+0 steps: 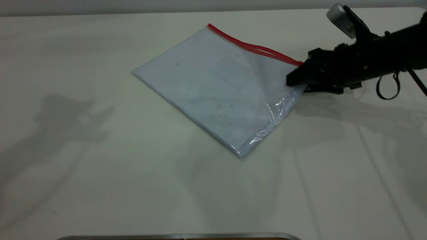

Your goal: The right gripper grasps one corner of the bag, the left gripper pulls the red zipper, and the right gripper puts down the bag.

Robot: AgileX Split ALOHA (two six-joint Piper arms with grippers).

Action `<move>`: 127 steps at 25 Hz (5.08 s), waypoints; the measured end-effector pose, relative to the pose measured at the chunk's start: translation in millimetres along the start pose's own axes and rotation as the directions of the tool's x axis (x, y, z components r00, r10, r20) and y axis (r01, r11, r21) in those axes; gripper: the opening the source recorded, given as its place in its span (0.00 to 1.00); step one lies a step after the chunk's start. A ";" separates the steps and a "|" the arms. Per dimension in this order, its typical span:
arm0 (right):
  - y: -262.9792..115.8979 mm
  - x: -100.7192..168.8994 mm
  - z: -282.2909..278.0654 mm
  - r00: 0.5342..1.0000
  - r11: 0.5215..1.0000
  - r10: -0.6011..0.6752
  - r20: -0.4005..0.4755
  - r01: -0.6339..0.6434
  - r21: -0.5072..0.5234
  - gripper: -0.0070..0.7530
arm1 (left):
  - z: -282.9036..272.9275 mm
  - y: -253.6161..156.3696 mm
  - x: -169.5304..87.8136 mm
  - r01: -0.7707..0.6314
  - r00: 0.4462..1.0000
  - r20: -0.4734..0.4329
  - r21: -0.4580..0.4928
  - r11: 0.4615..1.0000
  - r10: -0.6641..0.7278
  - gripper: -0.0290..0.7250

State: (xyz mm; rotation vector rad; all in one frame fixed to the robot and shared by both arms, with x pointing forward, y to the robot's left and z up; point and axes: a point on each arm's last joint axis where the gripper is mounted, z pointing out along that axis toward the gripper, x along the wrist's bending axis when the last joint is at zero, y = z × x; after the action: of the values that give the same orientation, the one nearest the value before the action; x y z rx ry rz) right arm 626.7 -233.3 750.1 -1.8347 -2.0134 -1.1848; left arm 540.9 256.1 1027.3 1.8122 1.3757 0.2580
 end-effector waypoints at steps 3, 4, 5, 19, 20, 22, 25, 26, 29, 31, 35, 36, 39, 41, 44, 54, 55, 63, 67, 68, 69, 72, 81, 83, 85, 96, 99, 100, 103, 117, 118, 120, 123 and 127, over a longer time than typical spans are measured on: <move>0.6 0.1 2.2 1.000 1.000 0.005 0.006 -0.005 0.002 0.51 | 0.0 -0.3 -0.6 0.001 1.000 0.006 0.003 1.000 -0.001 0.73; 1.3 0.2 2.2 1.000 1.000 0.004 0.006 -0.004 0.001 0.46 | 0.0 -0.3 -0.6 0.001 1.000 0.006 0.003 1.000 -0.001 0.73; 2.2 0.2 2.3 1.000 1.000 0.005 0.006 -0.005 -0.002 0.42 | 0.0 -0.3 -0.6 0.001 1.000 0.006 0.003 1.000 -0.001 0.73; 27.3 2.1 4.0 1.000 0.998 -0.026 -0.002 0.026 -0.061 0.34 | 0.0 -0.3 -0.6 0.001 1.000 0.006 0.003 1.000 -0.001 0.73; 27.6 2.1 4.0 1.000 0.998 -0.025 -0.002 0.025 -0.061 0.34 | 0.0 -0.3 -0.6 0.001 1.000 0.006 0.003 1.000 -0.001 0.73; 27.9 1.8 4.0 1.000 0.998 -0.025 0.002 0.025 -0.061 0.32 | 0.0 -0.3 -0.6 0.001 1.000 0.006 0.003 1.000 -0.001 0.73; 27.6 3.0 4.7 1.000 0.998 -0.028 -0.002 0.028 -0.060 0.14 | 0.0 -0.3 -0.6 0.001 1.000 0.006 0.003 1.000 -0.001 0.73; 27.4 4.5 5.5 0.999 0.998 -0.031 -0.008 0.031 -0.059 0.07 | 0.0 -0.3 -0.6 0.001 1.000 0.006 0.003 1.000 -0.001 0.73; 25.4 17.8 11.8 0.996 0.997 -0.060 -0.064 0.057 -0.052 0.05 | 0.0 -0.3 -0.6 0.001 1.000 0.006 0.003 1.000 -0.001 0.73; 20.6 35.7 21.8 0.989 0.995 -0.095 -0.116 0.092 -0.031 0.05 | 0.0 -0.3 -0.6 0.001 1.000 0.006 0.003 1.000 -0.001 0.73; -3.7 73.6 41.6 0.952 0.962 -0.209 -0.221 0.242 0.129 0.05 | 0.0 -0.3 -0.6 0.004 1.000 0.006 0.003 1.000 -0.004 0.73; -11.4 79.1 42.4 0.941 0.939 -0.232 -0.246 0.283 0.197 0.05 | 0.0 -0.3 -0.6 0.004 1.000 0.006 0.003 1.000 -0.004 0.73; -27.2 79.8 36.9 0.930 0.858 -0.257 -0.263 0.345 0.381 0.05 | 3.8 -2.1 1.3 0.011 1.000 0.008 0.016 1.000 -0.011 0.73; -24.1 75.8 30.6 0.929 0.816 -0.281 -0.242 0.364 0.449 0.05 | 12.4 -6.1 2.8 0.007 1.000 0.018 0.045 0.999 -0.008 0.73; -0.2 81.2 27.1 0.910 0.798 -0.351 -0.220 0.414 0.437 0.05 | 32.9 -14.3 -0.2 -0.023 0.998 0.055 0.096 0.995 0.018 0.73; 44.2 145.9 41.1 0.783 0.738 -0.559 -0.273 0.620 0.267 0.05 | 113.2 -19.5 -1.9 -0.177 0.959 0.245 0.119 0.977 0.143 0.73; 44.5 149.7 40.3 0.774 0.731 -0.568 -0.279 0.630 0.262 0.05 | 120.8 -18.5 -1.2 -0.200 0.946 0.283 0.119 0.973 0.160 0.73; 67.8 183.0 12.4 0.682 0.678 -0.670 -0.294 0.723 0.131 0.05 | 166.0 -3.4 -1.2 -0.347 0.796 0.555 0.090 0.933 0.243 0.73; 67.1 189.4 7.7 0.649 0.657 -0.680 -0.342 0.746 0.109 0.05 | 180.3 5.2 -1.9 -0.402 0.719 0.641 0.068 0.913 0.269 0.70; 66.1 190.2 7.2 0.642 0.653 -0.678 -0.357 0.750 0.109 0.05 | 183.2 8.2 -1.3 -0.408 0.709 0.650 0.060 0.911 0.274 0.69; 65.3 190.7 6.8 0.639 0.651 -0.676 -0.368 0.751 0.110 0.05 | 185.2 9.6 -1.6 -0.412 0.698 0.662 0.057 0.910 0.274 0.69; 64.3 192.5 6.0 0.632 0.650 -0.670 -0.390 0.753 0.102 0.05 | 189.2 14.0 -3.7 -0.413 0.680 0.681 0.050 0.909 0.272 0.68; 62.3 198.8 3.6 0.601 0.650 -0.658 -0.453 0.758 0.061 0.05 | 199.6 1.2 -30.8 -0.506 0.611 0.734 0.075 0.859 0.296 0.68; 62.1 199.0 3.5 0.597 0.647 -0.660 -0.456 0.760 0.059 0.05 | 202.3 -1.7 -31.5 -0.517 0.606 0.738 0.082 0.852 0.296 0.68; 62.1 199.0 3.5 0.595 0.645 -0.661 -0.456 0.762 0.058 0.05 | 202.8 -2.6 -31.0 -0.521 0.606 0.738 0.086 0.849 0.297 0.67; 63.0 198.1 4.2 0.591 0.638 -0.675 -0.443 0.768 0.054 0.05 | 203.0 -2.5 -30.9 -0.533 0.596 0.738 0.070 0.843 0.316 0.31; 63.6 197.3 4.3 0.579 0.626 -0.688 -0.437 0.779 0.046 0.05 | 203.0 -2.4 -31.0 -0.545 0.585 0.739 0.052 0.837 0.335 0.24; 64.0 196.9 4.2 0.576 0.623 -0.692 -0.434 0.781 0.044 0.05 | 203.0 -2.3 -31.0 -0.547 0.583 0.739 0.050 0.836 0.337 0.22; 65.8 193.9 2.5 0.578 0.625 -0.693 -0.431 0.780 0.041 0.05 | 203.1 -2.0 -31.5 -0.545 0.582 0.739 0.045 0.837 0.340 0.18; 84.2 158.3 -20.6 0.602 0.654 -0.686 -0.410 0.756 0.015 0.05 | 207.8 1.0 -27.6 -0.553 0.614 0.689 0.027 0.833 0.385 0.17; 84.8 157.5 -21.3 0.602 0.656 -0.685 -0.409 0.755 0.013 0.05 | 207.8 1.5 -26.4 -0.552 0.618 0.684 0.027 0.833 0.387 0.17; 87.1 153.2 -24.0 0.608 0.661 -0.684 -0.402 0.750 0.008 0.05 | 207.5 2.5 -21.8 -0.554 0.627 0.672 0.030 0.832 0.394 0.17; 91.6 144.4 -29.5 0.623 0.675 -0.680 -0.387 0.738 0.002 0.05 | 205.6 3.8 -10.2 -0.553 0.647 0.649 0.039 0.832 0.400 0.17; 97.4 134.4 -36.1 0.647 0.698 -0.669 -0.366 0.716 -0.011 0.05 | 202.1 5.6 4.4 -0.546 0.669 0.627 0.049 0.836 0.400 0.17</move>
State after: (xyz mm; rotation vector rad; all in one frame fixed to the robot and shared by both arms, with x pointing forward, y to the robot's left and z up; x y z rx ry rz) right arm 670.1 -161.0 897.6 -0.6670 -2.5622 -1.3533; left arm 667.7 161.9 901.1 2.1819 0.4748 -0.2197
